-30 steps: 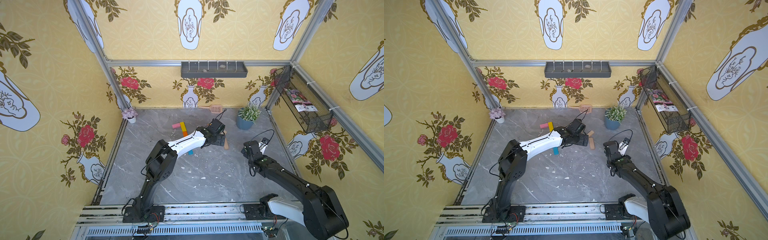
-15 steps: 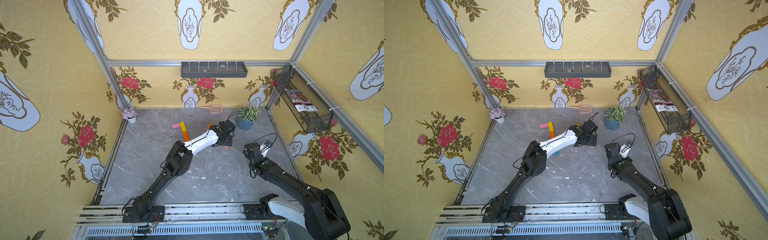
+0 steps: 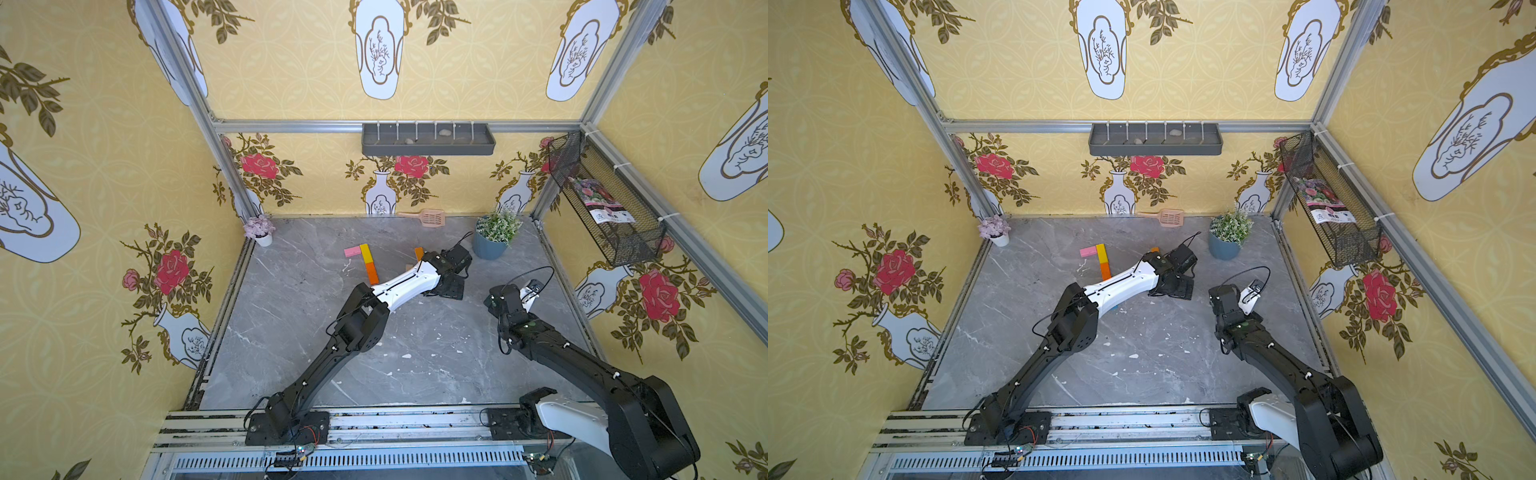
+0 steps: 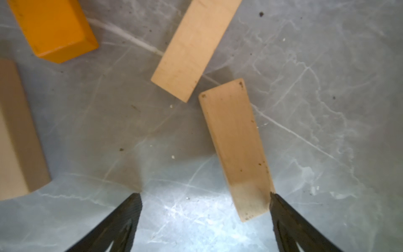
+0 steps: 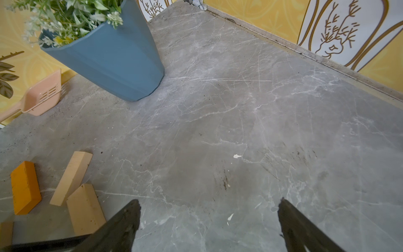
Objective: Assemble a giraffe with building blocks
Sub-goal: Adjust the building block at the center of the board, then pick up the building block from the center of the board, then assemble the building block at the center of the board.
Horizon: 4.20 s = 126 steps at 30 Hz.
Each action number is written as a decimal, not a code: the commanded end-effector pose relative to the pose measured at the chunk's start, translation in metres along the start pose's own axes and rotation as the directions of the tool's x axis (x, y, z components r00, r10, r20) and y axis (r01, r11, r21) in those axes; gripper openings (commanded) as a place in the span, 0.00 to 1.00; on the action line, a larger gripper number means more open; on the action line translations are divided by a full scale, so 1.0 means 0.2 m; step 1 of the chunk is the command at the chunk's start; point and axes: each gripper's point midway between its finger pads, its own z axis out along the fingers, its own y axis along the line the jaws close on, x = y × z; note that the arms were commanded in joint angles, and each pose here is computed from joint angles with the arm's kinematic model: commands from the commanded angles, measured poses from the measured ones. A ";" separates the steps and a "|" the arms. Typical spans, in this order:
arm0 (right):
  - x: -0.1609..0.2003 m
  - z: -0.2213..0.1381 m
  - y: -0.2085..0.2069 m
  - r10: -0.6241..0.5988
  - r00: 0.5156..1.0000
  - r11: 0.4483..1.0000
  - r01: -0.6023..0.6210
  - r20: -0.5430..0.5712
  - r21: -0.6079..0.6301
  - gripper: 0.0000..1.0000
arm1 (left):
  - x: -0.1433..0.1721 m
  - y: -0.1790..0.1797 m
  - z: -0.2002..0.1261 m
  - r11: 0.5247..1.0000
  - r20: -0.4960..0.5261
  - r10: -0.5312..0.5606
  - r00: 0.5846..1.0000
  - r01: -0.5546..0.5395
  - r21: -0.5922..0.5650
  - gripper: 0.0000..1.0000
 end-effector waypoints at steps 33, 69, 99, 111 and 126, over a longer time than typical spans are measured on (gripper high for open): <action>0.01 0.02 0.04 -0.002 1.000 0.999 0.001 -0.027 -0.043 0.98 | 0.14 0.22 -0.14 0.917 -0.007 0.390 0.921 -0.389 -0.093 0.81; 0.00 0.03 0.04 0.003 1.000 0.998 -0.004 -0.025 -0.061 0.98 | 0.01 0.10 0.11 0.745 0.016 0.665 0.746 -0.665 0.044 0.41; 0.04 0.05 0.04 0.004 0.998 0.997 -0.008 -0.063 -0.071 0.98 | 0.26 0.50 -0.30 0.625 -0.019 0.759 0.651 -0.719 0.305 0.11; 0.06 0.07 0.04 -0.001 0.997 0.998 -0.004 -0.076 -0.069 0.97 | 0.26 0.76 -0.21 0.651 -0.083 0.759 0.646 -0.753 0.096 0.11; 0.06 0.07 0.05 -0.007 0.996 0.997 0.001 -0.084 -0.073 0.98 | 0.21 0.76 -0.14 0.647 -0.028 0.763 0.646 -0.762 0.040 0.12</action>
